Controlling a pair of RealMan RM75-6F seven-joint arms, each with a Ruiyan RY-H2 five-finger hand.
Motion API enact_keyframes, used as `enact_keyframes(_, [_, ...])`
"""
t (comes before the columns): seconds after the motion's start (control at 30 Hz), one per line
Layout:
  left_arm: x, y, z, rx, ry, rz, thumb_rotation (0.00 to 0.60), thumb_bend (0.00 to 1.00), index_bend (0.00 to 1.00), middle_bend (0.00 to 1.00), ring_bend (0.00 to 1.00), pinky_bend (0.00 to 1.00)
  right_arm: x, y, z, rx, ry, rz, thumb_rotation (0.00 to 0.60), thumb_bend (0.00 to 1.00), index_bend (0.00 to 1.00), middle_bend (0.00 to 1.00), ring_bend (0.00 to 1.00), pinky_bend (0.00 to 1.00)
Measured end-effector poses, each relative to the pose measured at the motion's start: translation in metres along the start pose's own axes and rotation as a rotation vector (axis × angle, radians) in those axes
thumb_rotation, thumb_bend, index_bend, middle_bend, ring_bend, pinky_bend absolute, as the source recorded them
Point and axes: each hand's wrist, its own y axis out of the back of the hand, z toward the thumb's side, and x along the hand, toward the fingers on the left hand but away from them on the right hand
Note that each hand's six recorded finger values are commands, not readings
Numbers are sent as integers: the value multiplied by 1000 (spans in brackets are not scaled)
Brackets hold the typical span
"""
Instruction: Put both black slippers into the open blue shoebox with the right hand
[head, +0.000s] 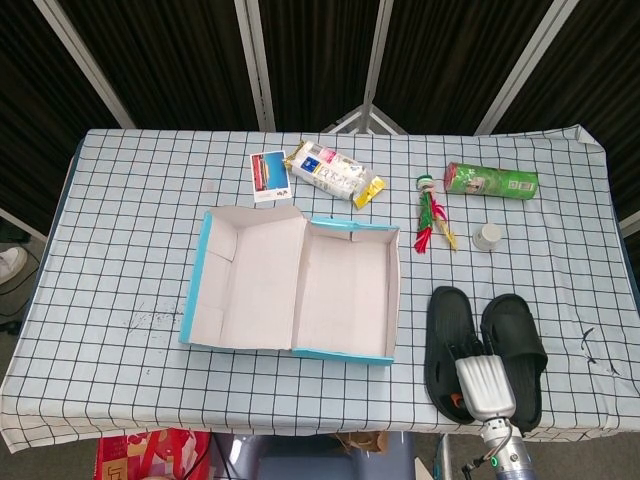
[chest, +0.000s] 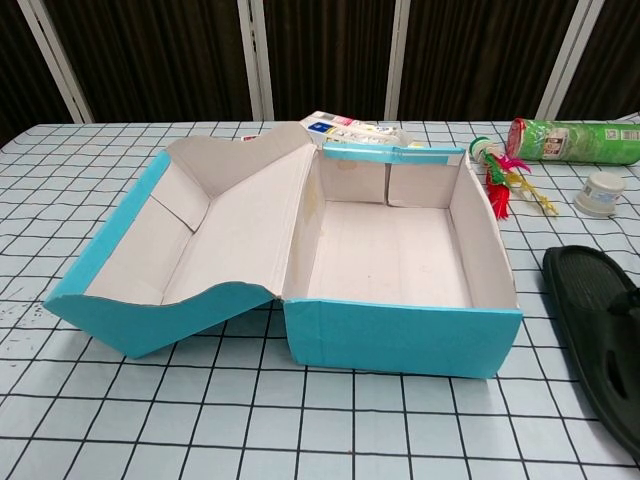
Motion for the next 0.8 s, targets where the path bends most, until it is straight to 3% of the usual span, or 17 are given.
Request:
enact_keyframes(0.47, [-1,2,-1,-5,1,4,600,373,99,64,30,131,0,7,1,-2,4,-36,600,454,547,554,275,24])
enact_keyframes(0.8, [-1,3,-1,-10,2,6,600,373,99,64,31,131,-3,34,-5,14,-10,-101,600,492,560,554,314,11])
